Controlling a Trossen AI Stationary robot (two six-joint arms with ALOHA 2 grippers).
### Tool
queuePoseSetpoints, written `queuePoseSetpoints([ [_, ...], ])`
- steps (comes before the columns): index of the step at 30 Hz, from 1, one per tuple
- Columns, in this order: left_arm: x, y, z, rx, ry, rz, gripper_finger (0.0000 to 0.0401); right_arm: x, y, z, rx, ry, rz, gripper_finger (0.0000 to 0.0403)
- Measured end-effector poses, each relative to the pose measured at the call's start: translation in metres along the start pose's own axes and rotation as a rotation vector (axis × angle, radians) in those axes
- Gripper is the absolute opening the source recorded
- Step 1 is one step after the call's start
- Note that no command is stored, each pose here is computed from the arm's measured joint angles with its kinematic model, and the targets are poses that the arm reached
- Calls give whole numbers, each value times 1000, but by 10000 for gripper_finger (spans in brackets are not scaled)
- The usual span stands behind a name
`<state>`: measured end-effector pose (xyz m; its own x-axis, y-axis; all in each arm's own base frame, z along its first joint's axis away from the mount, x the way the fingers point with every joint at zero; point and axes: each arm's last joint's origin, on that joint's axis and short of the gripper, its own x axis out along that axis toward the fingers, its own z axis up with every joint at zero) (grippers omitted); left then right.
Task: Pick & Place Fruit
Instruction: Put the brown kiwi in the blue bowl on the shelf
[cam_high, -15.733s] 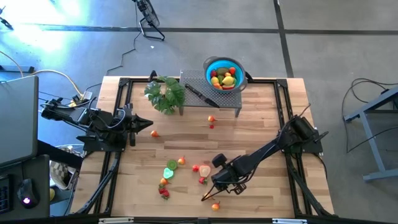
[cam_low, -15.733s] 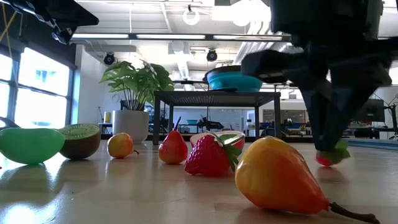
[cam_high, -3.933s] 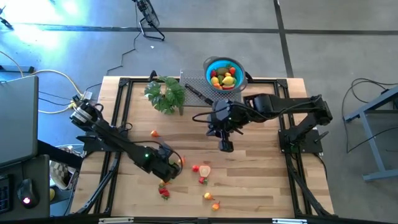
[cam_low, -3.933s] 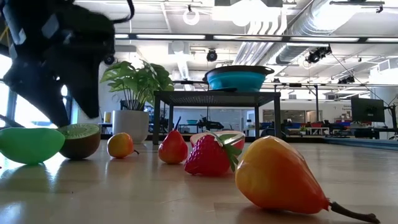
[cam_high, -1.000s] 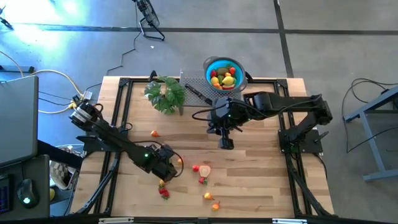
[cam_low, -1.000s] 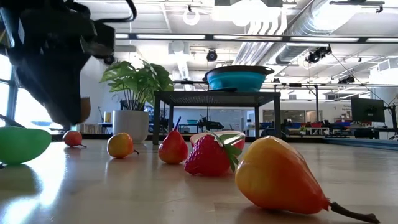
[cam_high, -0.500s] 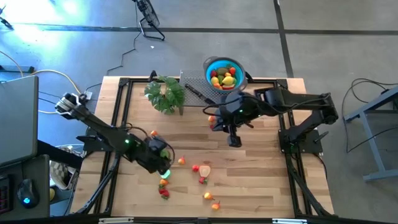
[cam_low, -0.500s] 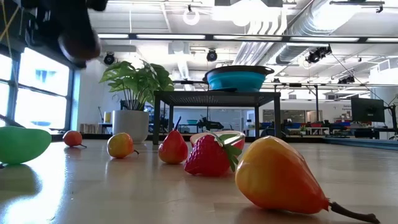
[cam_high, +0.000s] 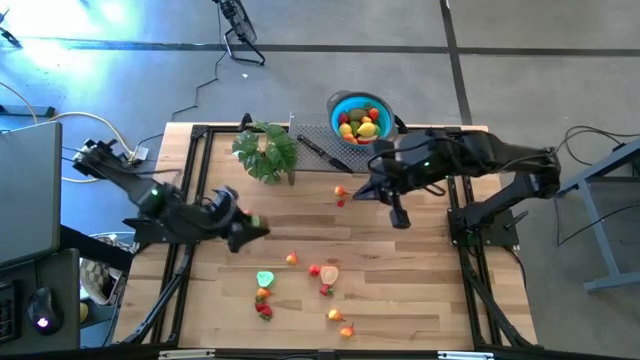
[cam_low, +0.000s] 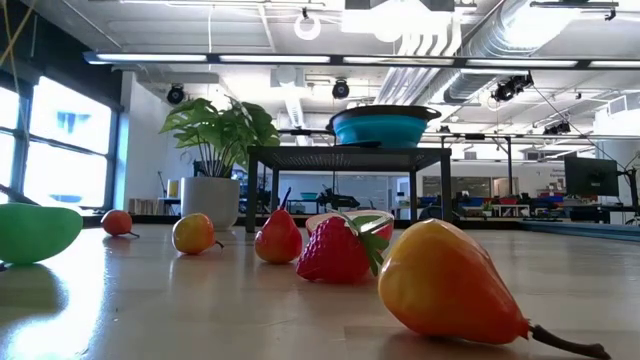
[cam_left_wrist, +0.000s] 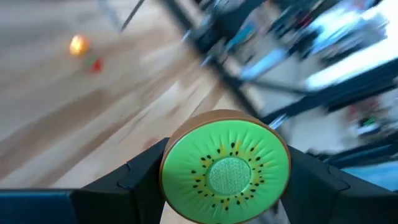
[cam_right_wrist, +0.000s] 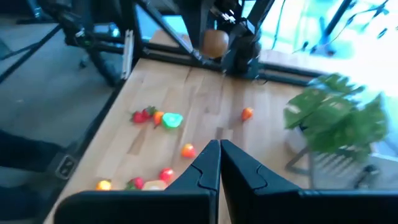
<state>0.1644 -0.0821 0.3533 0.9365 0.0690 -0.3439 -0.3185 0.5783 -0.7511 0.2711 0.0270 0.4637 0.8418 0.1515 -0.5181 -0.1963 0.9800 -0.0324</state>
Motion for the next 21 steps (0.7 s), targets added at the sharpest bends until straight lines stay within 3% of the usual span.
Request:
queuePoseSetpoints([
  [6, -28, -11, 27, 15, -167, -187, 241, -4, -2, 4, -56, -43, -62, 5],
  [12, -44, -17, 41, 41, -285, -280, 241, -4, -4, 10, -167, -90, -136, 5],
  [17, -49, -19, 47, 69, -344, -293, 241, -1, -8, 20, -268, -171, -226, 5],
  [21, -51, -15, 54, 88, -397, -257, 241, -5, -17, 26, -263, -231, -295, 5],
])
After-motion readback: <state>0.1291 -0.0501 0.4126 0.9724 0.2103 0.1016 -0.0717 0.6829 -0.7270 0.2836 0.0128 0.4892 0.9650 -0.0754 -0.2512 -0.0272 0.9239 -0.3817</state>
